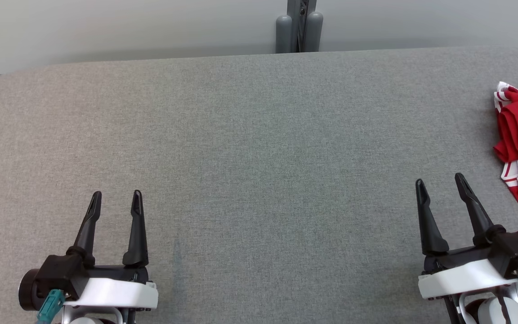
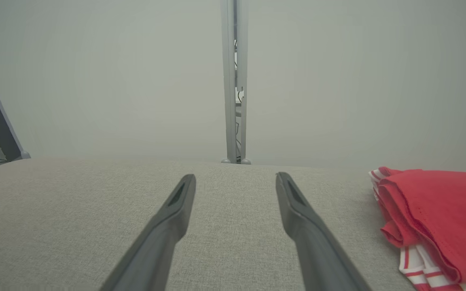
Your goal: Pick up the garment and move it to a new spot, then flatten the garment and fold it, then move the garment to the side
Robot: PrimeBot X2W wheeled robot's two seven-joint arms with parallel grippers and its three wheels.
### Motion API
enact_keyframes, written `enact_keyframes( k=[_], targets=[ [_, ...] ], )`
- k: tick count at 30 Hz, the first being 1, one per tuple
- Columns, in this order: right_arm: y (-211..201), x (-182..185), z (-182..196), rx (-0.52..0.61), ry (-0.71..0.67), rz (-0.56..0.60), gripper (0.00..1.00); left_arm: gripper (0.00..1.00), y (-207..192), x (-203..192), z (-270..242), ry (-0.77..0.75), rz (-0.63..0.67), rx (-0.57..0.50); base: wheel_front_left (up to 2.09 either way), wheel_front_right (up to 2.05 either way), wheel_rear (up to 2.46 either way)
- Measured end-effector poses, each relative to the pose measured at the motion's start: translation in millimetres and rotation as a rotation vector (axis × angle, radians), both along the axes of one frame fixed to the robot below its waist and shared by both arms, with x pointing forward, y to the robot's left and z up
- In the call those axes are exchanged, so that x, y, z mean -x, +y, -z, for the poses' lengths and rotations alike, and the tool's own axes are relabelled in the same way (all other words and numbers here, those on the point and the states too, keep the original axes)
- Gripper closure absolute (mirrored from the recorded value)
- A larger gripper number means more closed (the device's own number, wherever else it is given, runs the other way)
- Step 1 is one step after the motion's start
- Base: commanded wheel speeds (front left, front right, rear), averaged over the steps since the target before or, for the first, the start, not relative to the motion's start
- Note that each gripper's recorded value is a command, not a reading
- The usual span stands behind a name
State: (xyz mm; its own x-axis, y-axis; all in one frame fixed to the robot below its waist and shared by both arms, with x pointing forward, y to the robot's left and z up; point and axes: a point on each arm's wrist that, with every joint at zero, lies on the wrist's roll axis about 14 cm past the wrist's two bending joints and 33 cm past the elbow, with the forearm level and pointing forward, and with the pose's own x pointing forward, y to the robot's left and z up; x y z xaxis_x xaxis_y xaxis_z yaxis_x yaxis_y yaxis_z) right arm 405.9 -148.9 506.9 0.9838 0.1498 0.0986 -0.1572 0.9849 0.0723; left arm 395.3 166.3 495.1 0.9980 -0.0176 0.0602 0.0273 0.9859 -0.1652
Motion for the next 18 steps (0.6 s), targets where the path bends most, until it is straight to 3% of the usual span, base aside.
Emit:
enact_keyframes(
  k=[18],
  targets=[
    [-3.5, -0.5, 1.7, 0.003, 0.004, 0.01, 0.0, 0.0, -0.9, -1.9, 0.8, -0.002, 0.025, 0.037, 0.0, 0.0, 0.0]
  ],
)
